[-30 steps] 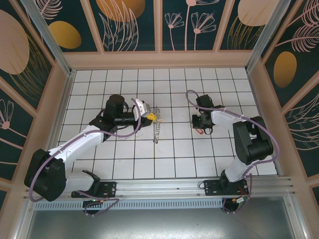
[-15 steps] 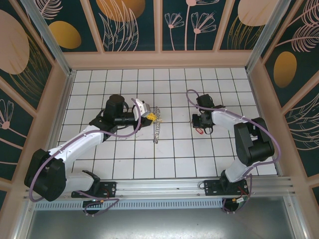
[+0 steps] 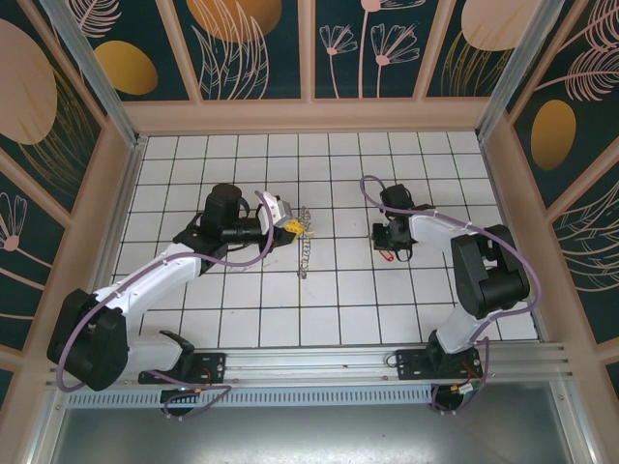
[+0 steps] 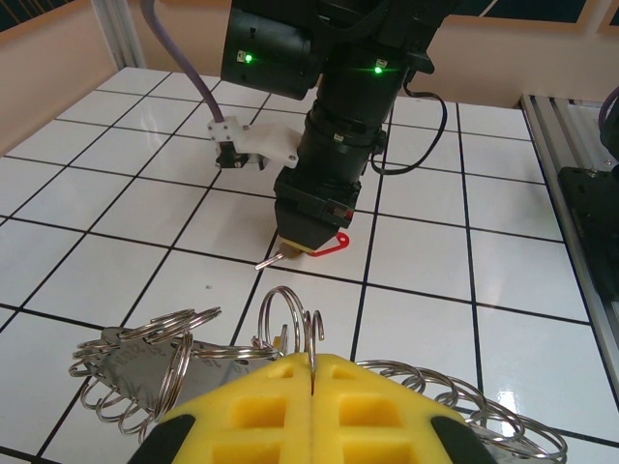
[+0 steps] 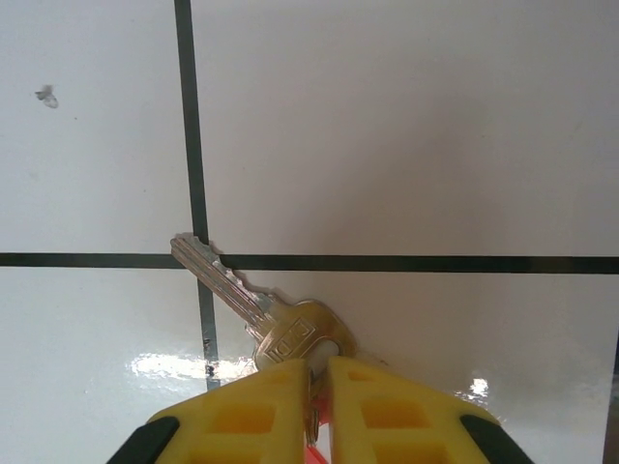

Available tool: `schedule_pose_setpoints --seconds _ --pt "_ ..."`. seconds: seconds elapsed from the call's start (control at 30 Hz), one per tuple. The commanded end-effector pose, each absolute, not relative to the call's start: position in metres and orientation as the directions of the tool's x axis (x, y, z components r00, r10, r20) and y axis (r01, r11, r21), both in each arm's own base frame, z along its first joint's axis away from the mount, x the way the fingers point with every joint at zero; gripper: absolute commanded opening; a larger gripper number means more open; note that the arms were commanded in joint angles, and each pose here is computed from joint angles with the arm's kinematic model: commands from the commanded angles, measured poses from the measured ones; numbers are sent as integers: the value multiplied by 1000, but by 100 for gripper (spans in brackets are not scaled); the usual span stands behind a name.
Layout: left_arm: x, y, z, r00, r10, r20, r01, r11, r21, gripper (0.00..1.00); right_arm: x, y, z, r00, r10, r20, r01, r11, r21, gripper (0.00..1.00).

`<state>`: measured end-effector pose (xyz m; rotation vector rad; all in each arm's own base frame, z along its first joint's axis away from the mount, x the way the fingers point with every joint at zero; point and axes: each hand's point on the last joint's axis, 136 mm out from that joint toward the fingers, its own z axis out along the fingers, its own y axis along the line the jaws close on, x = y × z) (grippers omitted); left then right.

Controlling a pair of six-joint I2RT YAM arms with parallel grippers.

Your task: Put the keys on the keyring

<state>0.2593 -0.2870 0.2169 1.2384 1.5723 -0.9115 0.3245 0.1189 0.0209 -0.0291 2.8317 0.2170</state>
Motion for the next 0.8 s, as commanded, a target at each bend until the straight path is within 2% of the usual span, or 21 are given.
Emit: schedule_pose_setpoints --seconds 0.0,0.13,0.23,0.33,0.77 --pt "259 -290 223 -57 295 -954 979 203 5 0 327 115 29 -951 22 -308 -22 990 137 12" --pt "259 -290 224 -54 294 -954 979 204 7 0 326 115 31 -948 25 -317 -20 990 139 10" --pt "259 -290 223 -56 294 -954 979 205 5 0 326 114 34 -947 28 -320 -18 990 140 14" --pt "259 -290 223 -56 294 -954 980 201 5 0 326 114 34 -948 28 -318 -17 990 138 14" --pt "259 -290 223 -57 295 -954 979 204 5 0 323 114 29 -953 25 -303 -18 990 137 8"
